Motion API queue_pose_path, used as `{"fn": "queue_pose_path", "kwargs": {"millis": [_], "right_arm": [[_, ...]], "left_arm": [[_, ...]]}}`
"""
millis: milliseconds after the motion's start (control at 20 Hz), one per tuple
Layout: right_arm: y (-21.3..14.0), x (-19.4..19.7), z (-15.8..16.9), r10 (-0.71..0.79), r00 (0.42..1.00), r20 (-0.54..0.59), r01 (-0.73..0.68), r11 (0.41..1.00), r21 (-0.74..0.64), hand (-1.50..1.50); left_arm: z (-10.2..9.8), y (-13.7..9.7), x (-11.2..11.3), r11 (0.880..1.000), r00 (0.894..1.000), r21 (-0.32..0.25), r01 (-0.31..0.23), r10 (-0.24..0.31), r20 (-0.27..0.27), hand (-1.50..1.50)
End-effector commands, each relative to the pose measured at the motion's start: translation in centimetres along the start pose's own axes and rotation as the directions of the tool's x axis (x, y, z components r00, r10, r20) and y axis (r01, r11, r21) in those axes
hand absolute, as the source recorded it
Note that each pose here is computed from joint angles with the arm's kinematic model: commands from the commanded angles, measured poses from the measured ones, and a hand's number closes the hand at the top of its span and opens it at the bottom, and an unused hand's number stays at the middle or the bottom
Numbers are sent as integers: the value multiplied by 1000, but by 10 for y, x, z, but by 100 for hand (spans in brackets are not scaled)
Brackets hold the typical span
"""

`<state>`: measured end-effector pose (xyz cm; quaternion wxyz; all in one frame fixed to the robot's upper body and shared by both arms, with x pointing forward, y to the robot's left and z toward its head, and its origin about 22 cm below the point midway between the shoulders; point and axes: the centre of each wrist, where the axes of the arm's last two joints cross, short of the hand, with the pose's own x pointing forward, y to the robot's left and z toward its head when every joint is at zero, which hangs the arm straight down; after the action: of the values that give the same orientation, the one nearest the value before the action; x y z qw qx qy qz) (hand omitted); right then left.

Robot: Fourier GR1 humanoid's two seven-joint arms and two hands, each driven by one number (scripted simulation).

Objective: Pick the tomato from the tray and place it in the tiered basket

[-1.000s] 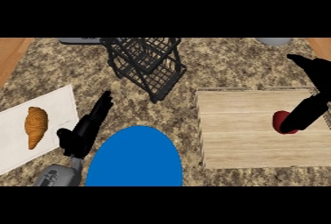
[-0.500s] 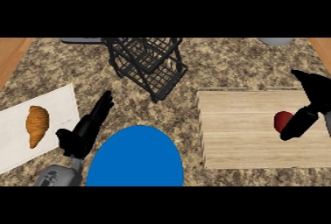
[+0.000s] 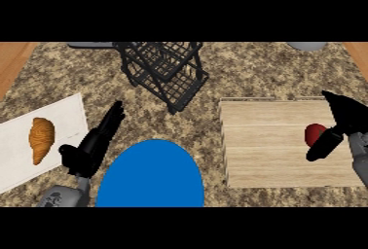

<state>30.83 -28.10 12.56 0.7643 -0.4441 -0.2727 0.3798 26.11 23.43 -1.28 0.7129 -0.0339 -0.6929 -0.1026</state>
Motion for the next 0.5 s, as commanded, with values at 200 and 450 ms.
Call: {"fn": "queue_pose_path", "kwargs": {"millis": [200, 450], "right_arm": [[28, -17, -19, -4, 992, -130, 8, 1000, 27, -150], [43, -21, -25, 9, 991, -135, -3, 999, 40, -150]], "left_arm": [[-8, 3, 5, 1000, 1000, -2, 1, -1, 0, 0], [-4, -3, -2, 1000, 1000, 10, 1, -1, 5, 0]]}}
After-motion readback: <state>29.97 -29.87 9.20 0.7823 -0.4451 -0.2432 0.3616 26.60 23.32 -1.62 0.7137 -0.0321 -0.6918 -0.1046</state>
